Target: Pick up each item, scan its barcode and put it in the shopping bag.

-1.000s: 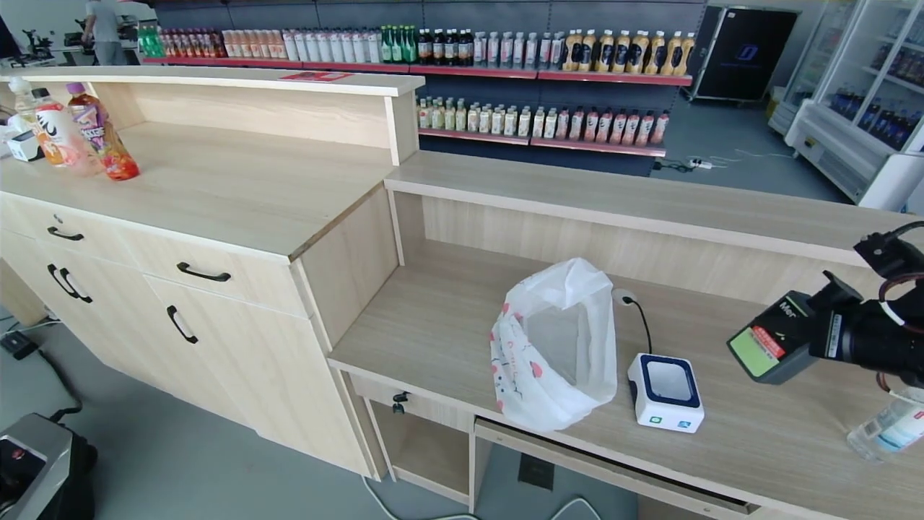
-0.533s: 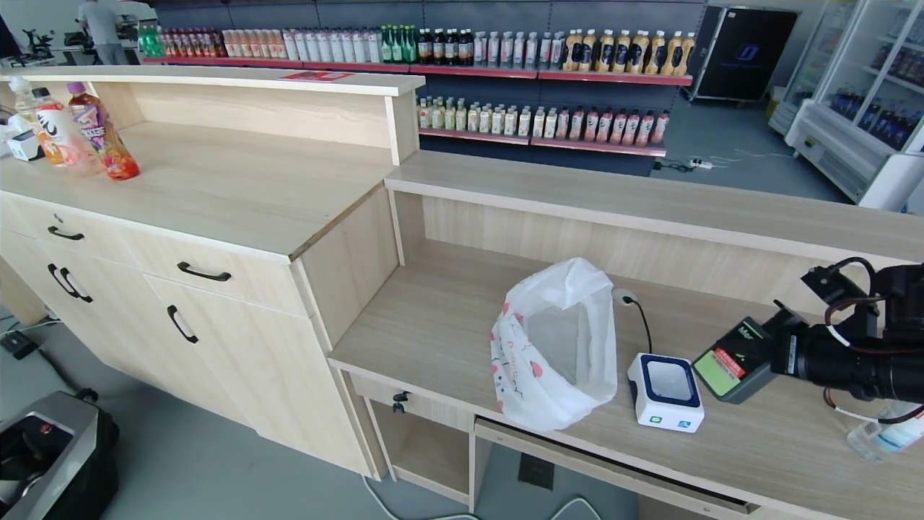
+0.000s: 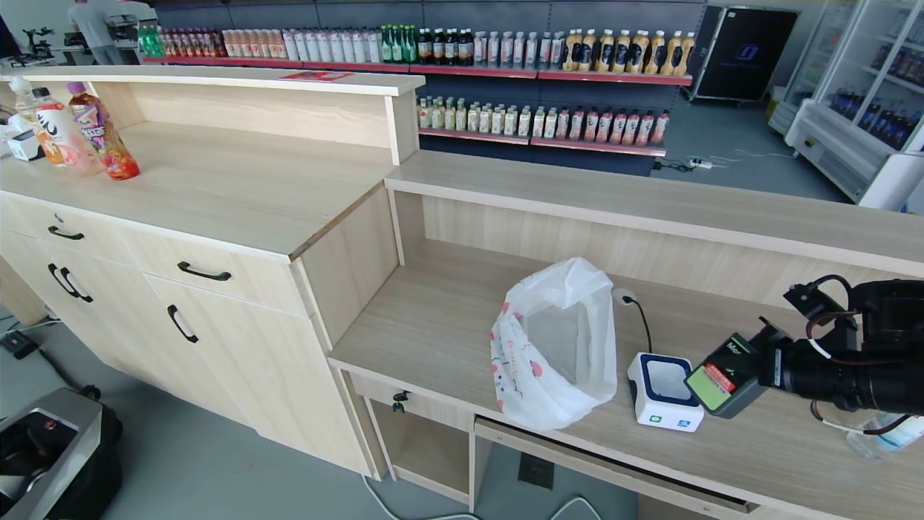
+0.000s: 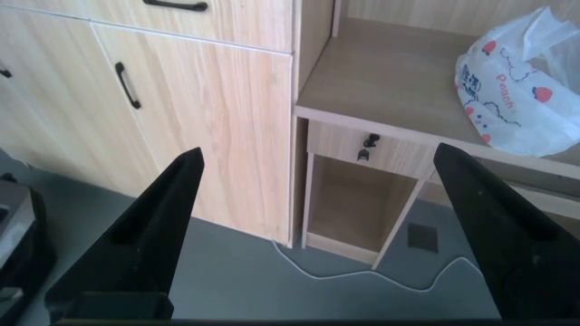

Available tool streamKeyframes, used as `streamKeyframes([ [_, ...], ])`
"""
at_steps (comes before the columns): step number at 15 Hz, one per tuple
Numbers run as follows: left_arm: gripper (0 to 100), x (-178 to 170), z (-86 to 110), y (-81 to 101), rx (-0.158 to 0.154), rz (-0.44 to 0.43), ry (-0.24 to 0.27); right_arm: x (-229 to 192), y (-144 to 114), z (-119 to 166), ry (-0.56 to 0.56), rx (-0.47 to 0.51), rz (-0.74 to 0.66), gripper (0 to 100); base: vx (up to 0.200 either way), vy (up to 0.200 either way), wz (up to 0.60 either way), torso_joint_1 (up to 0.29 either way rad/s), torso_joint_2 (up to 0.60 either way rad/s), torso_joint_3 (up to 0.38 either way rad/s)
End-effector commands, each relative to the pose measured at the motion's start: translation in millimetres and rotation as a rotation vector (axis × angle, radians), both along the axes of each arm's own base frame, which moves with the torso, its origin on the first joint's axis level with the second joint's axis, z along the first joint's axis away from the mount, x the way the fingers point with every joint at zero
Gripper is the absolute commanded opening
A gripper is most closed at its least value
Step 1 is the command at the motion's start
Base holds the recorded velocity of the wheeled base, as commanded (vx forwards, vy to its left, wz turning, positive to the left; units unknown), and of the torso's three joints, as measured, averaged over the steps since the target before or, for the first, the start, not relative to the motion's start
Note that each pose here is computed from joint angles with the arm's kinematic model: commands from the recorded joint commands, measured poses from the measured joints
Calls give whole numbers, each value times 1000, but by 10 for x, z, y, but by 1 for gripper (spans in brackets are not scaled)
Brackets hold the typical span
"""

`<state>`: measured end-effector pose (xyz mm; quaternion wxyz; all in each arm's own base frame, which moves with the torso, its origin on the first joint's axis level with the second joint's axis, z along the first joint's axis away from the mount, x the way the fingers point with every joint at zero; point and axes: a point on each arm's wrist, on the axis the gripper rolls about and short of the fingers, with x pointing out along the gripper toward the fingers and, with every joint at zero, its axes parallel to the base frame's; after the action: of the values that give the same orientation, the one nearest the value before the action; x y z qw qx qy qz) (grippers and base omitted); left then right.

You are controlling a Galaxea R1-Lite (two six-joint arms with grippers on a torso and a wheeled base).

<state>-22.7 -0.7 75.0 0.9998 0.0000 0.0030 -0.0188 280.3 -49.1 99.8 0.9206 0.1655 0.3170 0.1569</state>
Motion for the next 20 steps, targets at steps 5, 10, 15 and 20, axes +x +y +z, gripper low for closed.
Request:
streamKeyframes([
  [5, 100, 0, 0, 0, 0, 1, 0, 53, -39, -118, 16, 3, -9, 0, 0, 0, 0, 0, 0, 0],
  [10, 100, 0, 0, 0, 0, -1, 0, 77, -165, -210, 27, 7, -47, 0, 0, 0, 0, 0, 0, 0],
  [15, 100, 0, 0, 0, 0, -1, 0, 102, -262, -283, 46, 14, -74, 0, 0, 0, 0, 0, 0, 0],
  [20, 100, 0, 0, 0, 0, -1, 0, 221, -274, -303, 16, 38, -33, 0, 0, 0, 0, 0, 0, 0],
])
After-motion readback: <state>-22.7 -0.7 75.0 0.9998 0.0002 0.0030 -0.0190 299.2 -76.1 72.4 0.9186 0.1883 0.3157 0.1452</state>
